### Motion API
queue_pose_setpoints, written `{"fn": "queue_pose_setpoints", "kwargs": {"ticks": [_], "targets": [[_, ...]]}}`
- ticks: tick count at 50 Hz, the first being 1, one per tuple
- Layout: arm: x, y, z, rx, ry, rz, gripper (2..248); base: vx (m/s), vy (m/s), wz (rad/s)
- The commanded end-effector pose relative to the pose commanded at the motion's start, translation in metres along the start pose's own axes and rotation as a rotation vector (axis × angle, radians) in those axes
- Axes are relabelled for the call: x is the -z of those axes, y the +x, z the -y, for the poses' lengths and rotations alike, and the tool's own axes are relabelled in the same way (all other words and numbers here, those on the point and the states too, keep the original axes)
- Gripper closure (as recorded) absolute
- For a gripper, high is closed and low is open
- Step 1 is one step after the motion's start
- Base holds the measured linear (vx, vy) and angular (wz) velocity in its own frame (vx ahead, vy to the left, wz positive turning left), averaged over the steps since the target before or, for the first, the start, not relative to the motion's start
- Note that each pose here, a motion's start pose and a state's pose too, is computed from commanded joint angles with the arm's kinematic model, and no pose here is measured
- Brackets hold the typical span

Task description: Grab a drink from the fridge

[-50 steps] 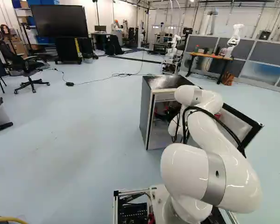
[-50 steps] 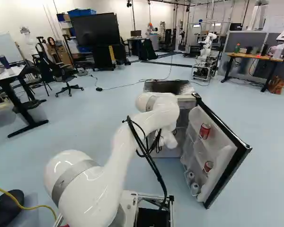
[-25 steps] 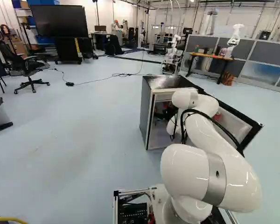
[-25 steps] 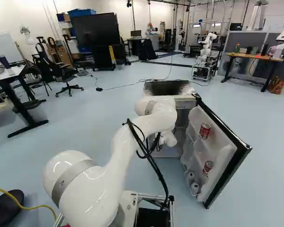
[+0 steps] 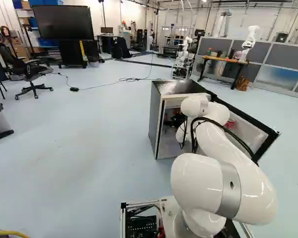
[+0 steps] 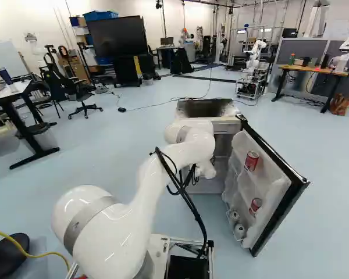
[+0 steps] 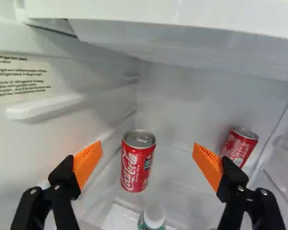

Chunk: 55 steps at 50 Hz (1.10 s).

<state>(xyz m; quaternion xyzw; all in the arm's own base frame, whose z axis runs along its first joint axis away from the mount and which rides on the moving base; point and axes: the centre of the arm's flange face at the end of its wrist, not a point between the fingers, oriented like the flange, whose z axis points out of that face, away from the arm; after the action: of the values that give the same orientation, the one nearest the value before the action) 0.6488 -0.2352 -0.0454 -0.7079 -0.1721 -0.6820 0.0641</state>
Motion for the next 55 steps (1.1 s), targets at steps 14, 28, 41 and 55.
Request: {"fn": "queue_pose_setpoints", "kwargs": {"ticks": [14,28,41,55], "targets": [[-0.004,-0.005,-0.002,0.008,0.001,0.029,3,0.000,0.000,0.000],[-0.011,-0.008,-0.004,0.021,0.001,0.019,3,0.000,0.000,0.000],[-0.011,-0.008,-0.004,0.022,0.001,0.018,75,0.000,0.000,0.000],[-0.011,-0.008,-0.004,0.022,0.001,0.018,149,0.000,0.000,0.000]]}}
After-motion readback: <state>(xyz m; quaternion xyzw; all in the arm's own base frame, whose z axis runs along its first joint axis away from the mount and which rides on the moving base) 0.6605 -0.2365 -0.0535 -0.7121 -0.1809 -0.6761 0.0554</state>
